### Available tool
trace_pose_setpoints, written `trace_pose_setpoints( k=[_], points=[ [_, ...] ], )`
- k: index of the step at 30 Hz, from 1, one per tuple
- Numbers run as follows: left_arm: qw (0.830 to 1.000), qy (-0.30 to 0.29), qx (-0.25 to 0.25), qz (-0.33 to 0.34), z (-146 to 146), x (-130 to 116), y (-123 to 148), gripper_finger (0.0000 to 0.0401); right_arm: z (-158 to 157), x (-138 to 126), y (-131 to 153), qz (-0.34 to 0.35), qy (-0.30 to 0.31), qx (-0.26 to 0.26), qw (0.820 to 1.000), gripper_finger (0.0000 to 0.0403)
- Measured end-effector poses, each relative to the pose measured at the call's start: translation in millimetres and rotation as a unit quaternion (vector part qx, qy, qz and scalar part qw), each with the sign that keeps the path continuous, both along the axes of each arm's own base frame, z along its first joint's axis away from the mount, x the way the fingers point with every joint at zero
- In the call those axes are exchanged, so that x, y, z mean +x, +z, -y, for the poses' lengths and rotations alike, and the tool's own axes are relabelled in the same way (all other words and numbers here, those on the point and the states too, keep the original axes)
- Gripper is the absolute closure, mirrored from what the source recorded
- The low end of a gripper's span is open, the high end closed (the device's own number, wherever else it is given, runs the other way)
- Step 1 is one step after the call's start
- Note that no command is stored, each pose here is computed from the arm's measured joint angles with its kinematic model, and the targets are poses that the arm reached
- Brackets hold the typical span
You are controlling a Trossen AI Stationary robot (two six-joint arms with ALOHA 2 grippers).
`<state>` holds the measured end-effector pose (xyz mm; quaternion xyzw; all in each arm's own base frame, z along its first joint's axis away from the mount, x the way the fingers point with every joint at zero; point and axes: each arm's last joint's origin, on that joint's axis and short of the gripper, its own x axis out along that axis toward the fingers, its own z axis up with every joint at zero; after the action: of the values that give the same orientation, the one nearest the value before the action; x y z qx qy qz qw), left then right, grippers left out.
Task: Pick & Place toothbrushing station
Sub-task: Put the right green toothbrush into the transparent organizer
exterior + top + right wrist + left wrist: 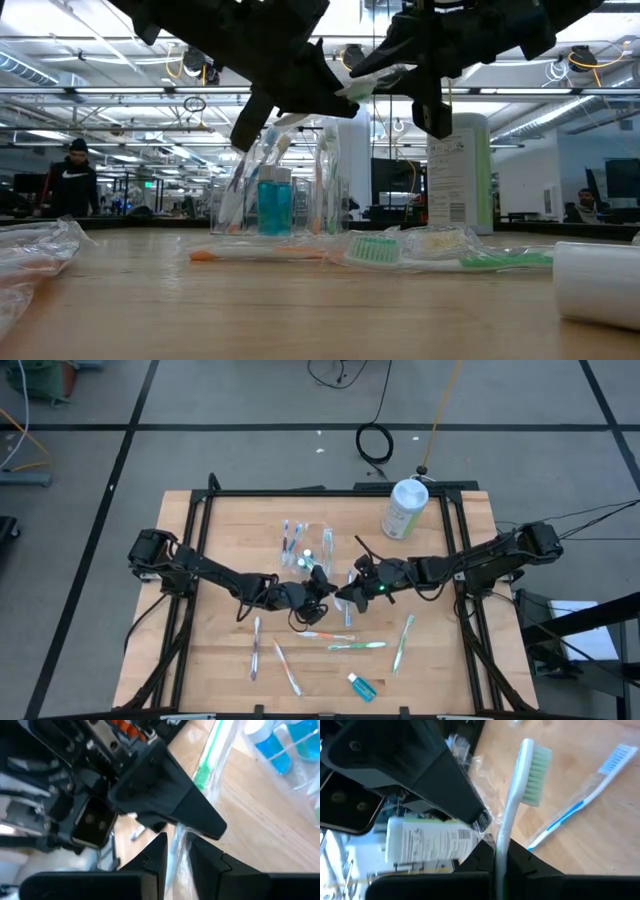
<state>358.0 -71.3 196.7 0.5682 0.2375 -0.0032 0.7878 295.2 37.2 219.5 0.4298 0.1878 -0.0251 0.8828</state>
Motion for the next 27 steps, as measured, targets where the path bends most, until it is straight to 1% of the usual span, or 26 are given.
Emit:
trace_pose_setpoints(
  k=[3,10,15,17,19,24,27],
  points=[
    [1.0,0.021,-0.002,0.006,-1,0,1,0.0385,4,1,1,0.002,-0.013,0.015,1.0,0.0336],
    [0.999,0.047,0.009,0.01,-2,-1,1,0.0391,7,0,-1,-0.008,-0.02,0.011,1.0,0.0336],
    [0.999,0.052,0.012,0.011,-2,-1,1,0.0393,10,-1,-6,-0.032,-0.043,-0.029,0.998,0.0336],
    [0.999,0.049,0.012,0.01,-2,-1,1,0.0393,12,-1,-6,-0.03,-0.041,-0.049,0.998,0.0336],
    [0.999,0.049,0.012,0.01,-2,-1,1,0.0391,14,-1,-6,-0.029,-0.038,-0.059,0.997,0.0336],
    [0.998,0.054,0.014,0.01,-2,-1,1,0.0393,16,0,-5,-0.023,-0.033,-0.048,0.998,0.0335],
    [0.998,0.057,0.017,0.004,-2,-2,0,0.0391,15,0,-5,-0.023,-0.023,-0.035,0.999,0.0324]
  ],
)
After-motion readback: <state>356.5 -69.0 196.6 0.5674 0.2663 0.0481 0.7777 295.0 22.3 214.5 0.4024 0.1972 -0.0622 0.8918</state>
